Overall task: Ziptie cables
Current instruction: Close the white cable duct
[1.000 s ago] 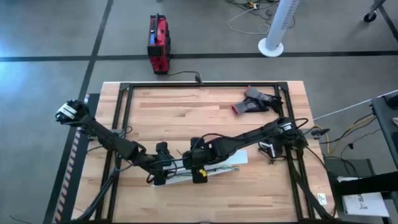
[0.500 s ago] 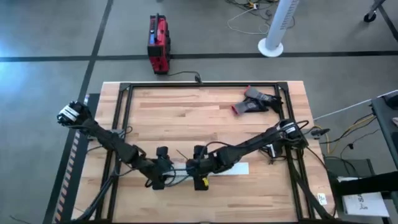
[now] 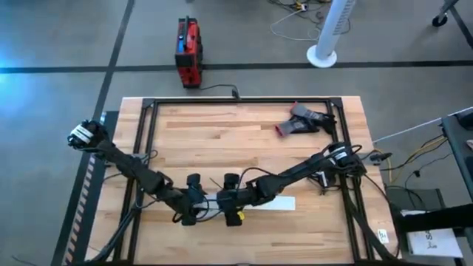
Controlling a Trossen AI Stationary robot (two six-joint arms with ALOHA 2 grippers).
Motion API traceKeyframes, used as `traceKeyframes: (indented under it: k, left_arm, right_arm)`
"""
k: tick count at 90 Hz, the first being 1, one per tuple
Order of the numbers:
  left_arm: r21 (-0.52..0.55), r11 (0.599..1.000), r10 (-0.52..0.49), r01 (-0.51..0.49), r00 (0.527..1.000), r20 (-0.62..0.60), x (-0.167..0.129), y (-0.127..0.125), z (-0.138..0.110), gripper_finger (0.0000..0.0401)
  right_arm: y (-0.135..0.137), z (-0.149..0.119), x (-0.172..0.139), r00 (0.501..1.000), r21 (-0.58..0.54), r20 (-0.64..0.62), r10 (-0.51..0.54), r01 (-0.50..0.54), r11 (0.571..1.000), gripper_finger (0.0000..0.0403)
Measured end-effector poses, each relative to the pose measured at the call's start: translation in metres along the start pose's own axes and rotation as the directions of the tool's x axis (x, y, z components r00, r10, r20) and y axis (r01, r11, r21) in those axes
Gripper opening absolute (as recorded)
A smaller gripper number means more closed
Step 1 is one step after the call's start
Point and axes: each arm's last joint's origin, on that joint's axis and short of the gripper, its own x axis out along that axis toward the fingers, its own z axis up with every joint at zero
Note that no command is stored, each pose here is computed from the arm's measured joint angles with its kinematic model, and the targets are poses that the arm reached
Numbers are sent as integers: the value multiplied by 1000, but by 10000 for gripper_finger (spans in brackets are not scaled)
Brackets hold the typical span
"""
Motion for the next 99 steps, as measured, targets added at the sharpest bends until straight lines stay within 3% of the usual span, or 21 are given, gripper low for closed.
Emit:
traceKeyframes:
  k: [24,63,99]
  left_arm:
    - [-20,1000,12,-12,1000,23,0,1,2,202]
    - [-66,998,21,-19,999,36,0,1,3,203]
    - [-54,998,12,-10,999,30,0,1,3,213]
  right_arm:
    - [1,3,12,995,-13,94,-40,42,999,281]
    - [0,2,13,993,-17,95,-75,77,997,219]
    - [0,2,13,994,-15,87,-70,71,997,222]
